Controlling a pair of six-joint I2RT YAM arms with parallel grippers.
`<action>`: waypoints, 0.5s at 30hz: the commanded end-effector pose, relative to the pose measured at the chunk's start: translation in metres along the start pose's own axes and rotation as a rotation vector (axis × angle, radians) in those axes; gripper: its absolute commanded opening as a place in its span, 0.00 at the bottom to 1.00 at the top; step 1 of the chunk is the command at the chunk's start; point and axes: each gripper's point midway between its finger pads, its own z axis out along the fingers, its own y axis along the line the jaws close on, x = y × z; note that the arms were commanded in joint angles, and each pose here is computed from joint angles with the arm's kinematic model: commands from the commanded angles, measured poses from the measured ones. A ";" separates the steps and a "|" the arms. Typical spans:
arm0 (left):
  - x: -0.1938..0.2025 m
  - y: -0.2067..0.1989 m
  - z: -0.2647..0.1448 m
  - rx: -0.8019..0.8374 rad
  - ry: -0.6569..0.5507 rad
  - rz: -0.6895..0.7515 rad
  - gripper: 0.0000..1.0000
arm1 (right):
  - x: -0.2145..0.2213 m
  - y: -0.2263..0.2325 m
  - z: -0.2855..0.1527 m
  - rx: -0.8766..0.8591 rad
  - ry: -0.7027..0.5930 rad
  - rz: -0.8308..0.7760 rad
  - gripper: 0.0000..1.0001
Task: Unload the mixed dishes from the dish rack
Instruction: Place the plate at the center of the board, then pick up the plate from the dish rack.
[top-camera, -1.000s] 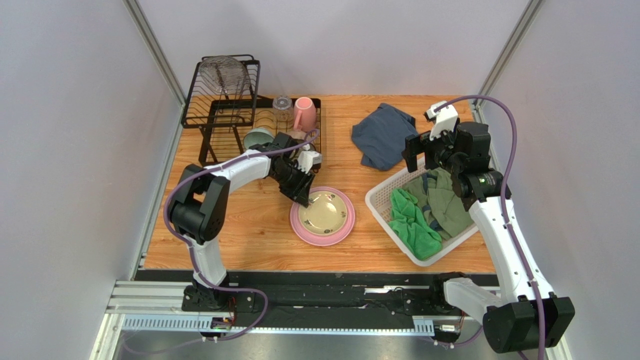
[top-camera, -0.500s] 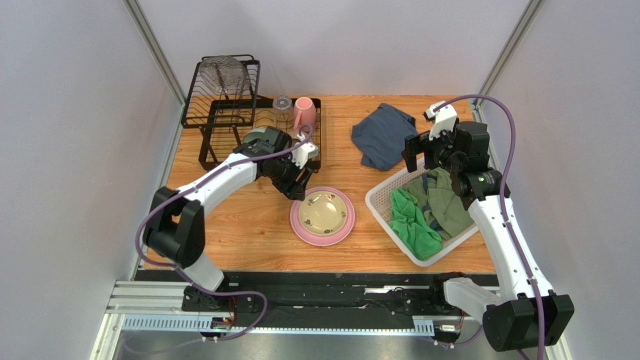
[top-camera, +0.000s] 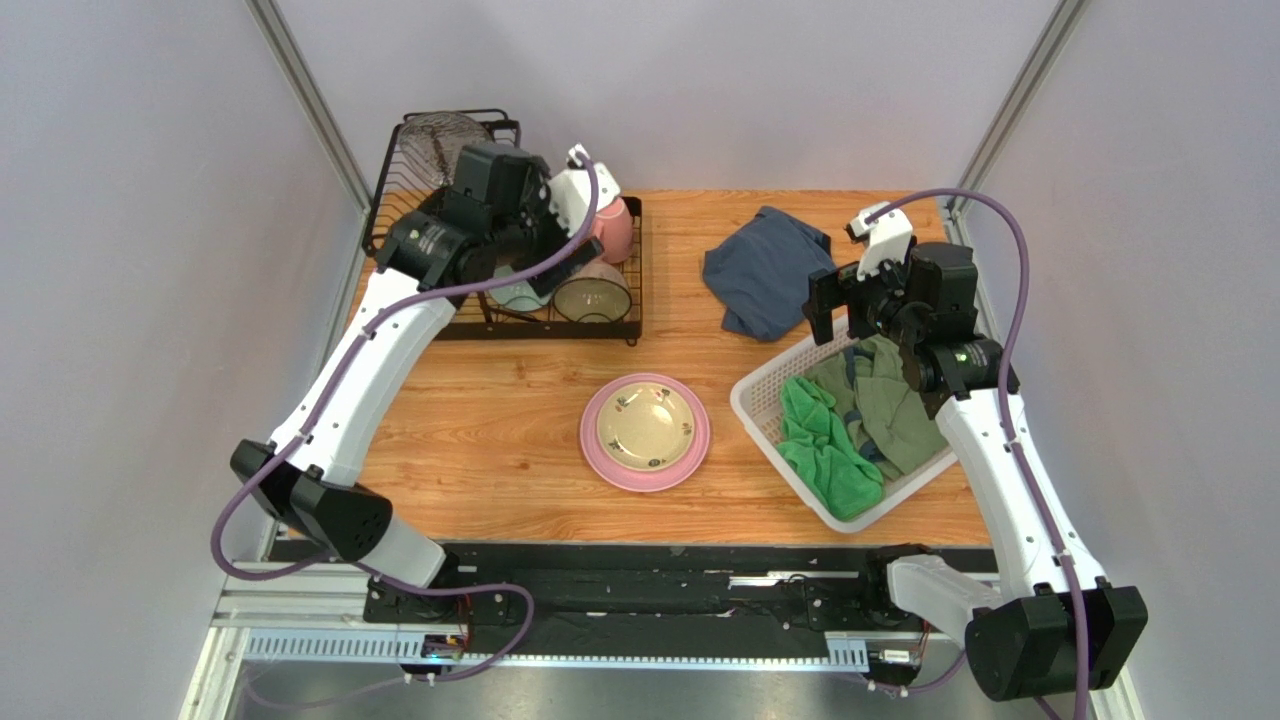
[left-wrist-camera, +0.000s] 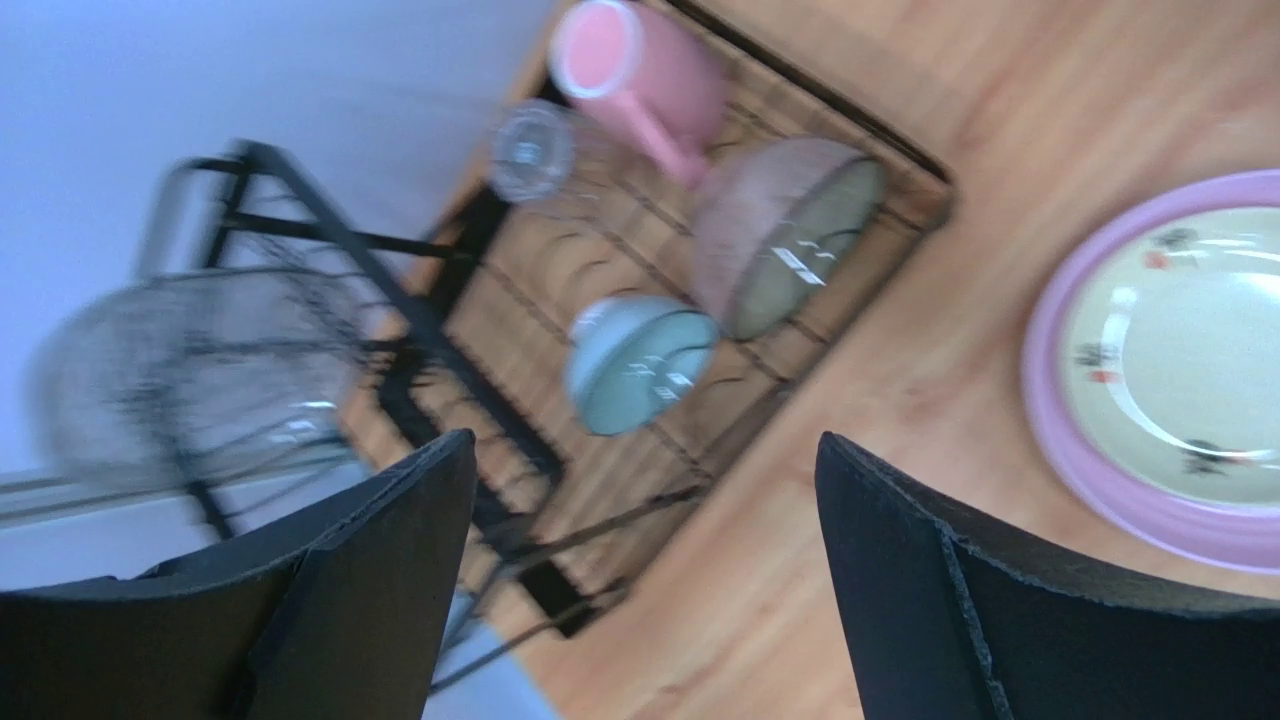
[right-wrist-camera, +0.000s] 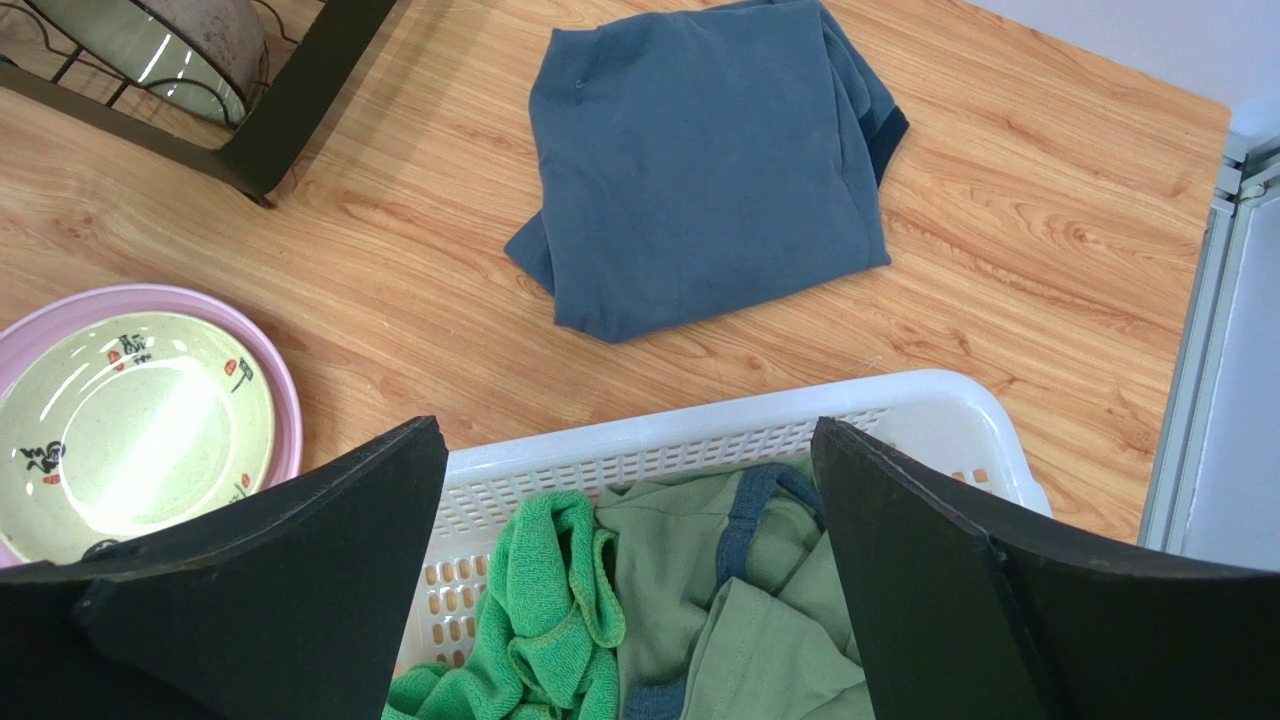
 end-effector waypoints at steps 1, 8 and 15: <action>0.011 0.057 -0.005 -0.140 0.170 0.197 0.91 | -0.027 -0.001 -0.010 0.007 -0.070 -0.014 0.99; -0.006 0.125 0.006 -0.268 0.261 0.554 0.91 | -0.028 0.000 -0.012 0.001 -0.074 -0.017 0.99; -0.004 0.167 0.027 -0.348 0.402 0.776 0.91 | -0.029 0.001 -0.014 -0.002 -0.082 -0.019 0.99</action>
